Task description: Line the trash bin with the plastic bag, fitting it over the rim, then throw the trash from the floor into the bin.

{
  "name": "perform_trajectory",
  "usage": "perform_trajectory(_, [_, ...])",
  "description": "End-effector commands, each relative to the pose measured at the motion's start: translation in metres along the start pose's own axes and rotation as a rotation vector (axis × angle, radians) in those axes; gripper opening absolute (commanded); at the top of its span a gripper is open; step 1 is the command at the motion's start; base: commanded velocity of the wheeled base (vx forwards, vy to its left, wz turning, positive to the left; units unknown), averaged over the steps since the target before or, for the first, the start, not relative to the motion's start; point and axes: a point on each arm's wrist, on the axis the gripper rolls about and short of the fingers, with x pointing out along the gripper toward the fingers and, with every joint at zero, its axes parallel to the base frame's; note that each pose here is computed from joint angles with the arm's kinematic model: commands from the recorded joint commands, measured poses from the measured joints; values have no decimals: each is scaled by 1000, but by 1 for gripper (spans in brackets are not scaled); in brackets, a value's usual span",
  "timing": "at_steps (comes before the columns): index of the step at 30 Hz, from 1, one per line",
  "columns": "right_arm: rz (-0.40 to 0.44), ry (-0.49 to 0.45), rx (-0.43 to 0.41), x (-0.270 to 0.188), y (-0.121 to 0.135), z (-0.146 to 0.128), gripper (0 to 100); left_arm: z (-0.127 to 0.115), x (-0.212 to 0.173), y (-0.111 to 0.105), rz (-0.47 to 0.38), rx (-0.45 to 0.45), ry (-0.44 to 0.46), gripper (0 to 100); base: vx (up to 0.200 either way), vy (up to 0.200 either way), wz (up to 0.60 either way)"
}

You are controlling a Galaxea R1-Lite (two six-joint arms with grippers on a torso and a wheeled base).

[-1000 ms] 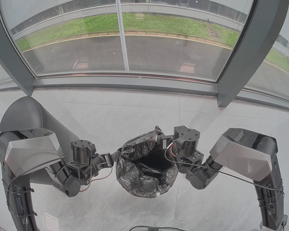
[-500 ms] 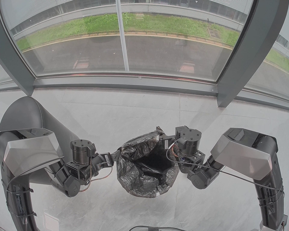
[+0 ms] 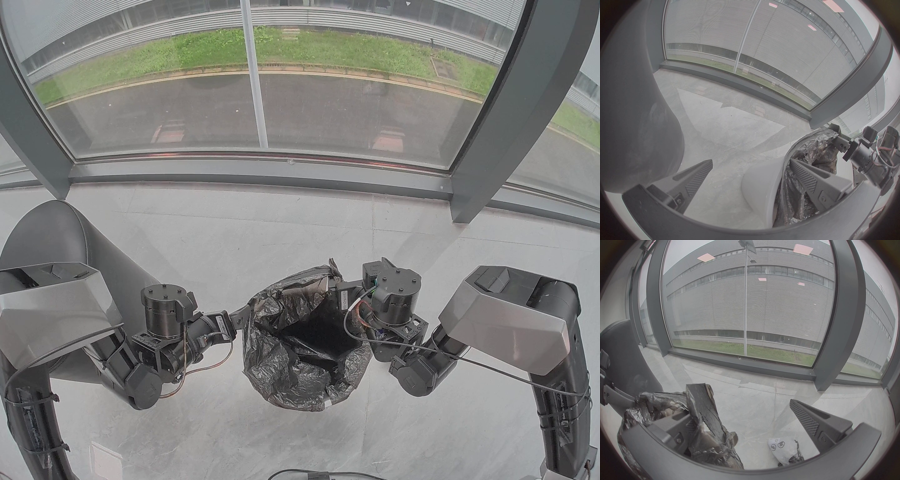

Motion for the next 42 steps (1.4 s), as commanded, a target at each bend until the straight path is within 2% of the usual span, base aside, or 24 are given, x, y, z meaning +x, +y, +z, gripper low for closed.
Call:
perform_trajectory(1, [1,-5,23,-2,-1,6,100,5,-7,-5,-15,-11,-14,100,0,0,0])
perform_trajectory(7, [7,39,98,-4,0,3,100,7,-13,-11,-36,-17,-18,100,0,0,0])
perform_trajectory(10, [57,128,139,-17,3,6,100,8,-17,-16,-52,-15,-21,100,0,0,0])
perform_trajectory(14, [81,140,164,-18,2,11,100,10,-23,-22,-68,-11,-23,100,0,0,0])
perform_trajectory(24, [91,127,165,-17,5,16,100,11,-37,-25,-80,-25,-21,100,0,0,0])
perform_trajectory(33, [124,177,130,-5,29,11,100,10,-35,-23,-75,-37,-15,100,0,0,0])
perform_trajectory(42, [133,185,125,-4,35,13,100,10,-35,-21,-71,-49,-16,100,0,0,0])
